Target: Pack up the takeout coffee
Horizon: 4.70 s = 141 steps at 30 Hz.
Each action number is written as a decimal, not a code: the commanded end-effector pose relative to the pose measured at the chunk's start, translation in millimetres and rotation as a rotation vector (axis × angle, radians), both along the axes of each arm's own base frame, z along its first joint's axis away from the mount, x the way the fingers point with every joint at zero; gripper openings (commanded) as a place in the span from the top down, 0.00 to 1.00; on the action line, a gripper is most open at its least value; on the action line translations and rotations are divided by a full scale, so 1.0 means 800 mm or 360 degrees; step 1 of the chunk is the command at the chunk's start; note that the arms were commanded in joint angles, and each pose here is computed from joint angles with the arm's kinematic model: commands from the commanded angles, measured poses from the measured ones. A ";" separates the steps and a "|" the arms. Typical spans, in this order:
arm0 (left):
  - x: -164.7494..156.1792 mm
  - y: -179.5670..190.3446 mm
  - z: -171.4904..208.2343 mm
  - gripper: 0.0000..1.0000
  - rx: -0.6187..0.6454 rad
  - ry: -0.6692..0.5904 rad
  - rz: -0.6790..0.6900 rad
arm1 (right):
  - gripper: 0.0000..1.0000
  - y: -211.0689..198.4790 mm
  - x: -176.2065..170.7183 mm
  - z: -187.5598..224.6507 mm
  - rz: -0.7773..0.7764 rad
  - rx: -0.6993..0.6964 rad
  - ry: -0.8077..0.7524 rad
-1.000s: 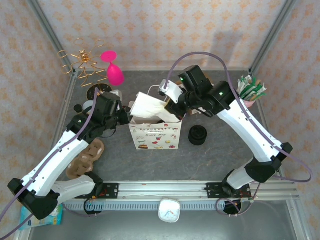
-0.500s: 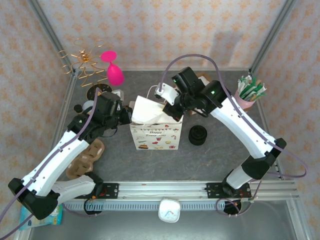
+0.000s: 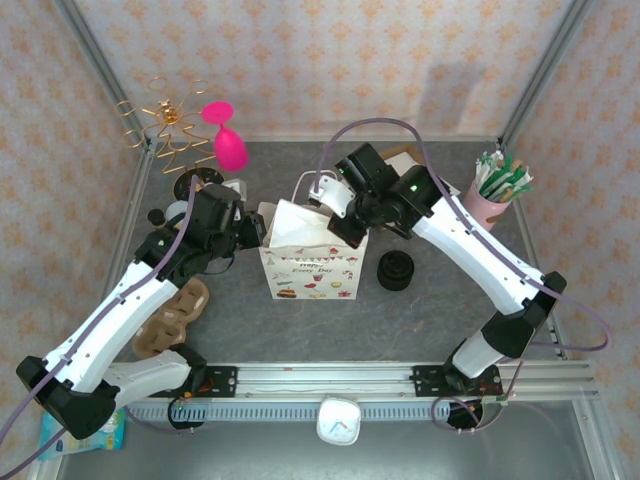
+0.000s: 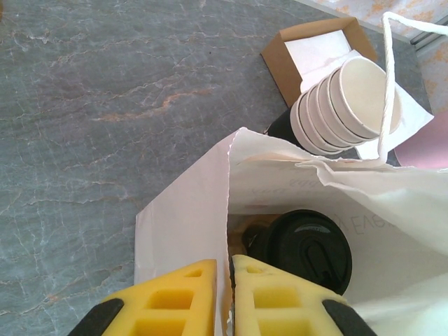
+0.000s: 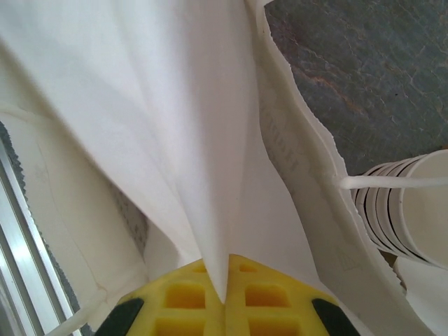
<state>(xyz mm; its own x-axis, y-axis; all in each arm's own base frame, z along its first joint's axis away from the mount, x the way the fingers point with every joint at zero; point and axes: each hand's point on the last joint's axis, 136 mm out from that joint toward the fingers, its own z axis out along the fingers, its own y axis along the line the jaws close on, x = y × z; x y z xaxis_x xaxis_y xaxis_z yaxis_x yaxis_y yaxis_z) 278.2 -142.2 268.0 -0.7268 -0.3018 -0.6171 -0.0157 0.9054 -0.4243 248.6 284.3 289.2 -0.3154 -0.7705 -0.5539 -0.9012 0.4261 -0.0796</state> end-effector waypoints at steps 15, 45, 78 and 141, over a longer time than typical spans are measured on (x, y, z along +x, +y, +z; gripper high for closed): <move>0.003 0.011 0.038 0.76 -0.0010 -0.0095 0.0056 | 0.53 0.012 -0.009 0.043 0.0065 0.0125 -0.0164; 0.053 -0.095 0.172 0.68 -0.0148 -0.0567 -0.0303 | 0.31 -0.298 0.143 -0.033 -0.2363 0.1186 0.0186; 0.096 -0.098 0.159 0.57 0.0092 -0.0665 -0.0260 | 0.41 -0.295 0.235 -0.251 -0.2668 0.1401 0.0583; 0.028 -0.140 0.237 0.30 0.0383 -0.1327 -0.0705 | 1.00 -0.189 0.102 0.284 -0.1387 0.1881 0.0123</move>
<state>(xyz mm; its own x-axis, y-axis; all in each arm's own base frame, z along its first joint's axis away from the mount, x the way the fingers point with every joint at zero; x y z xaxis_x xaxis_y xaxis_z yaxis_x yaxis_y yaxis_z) 294.0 -248.9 456.4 -0.1651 0.0067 -0.9863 0.5846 0.8060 -0.0924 349.4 123.8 509.0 -0.4440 0.5578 -0.7012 -0.2983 0.6460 0.7027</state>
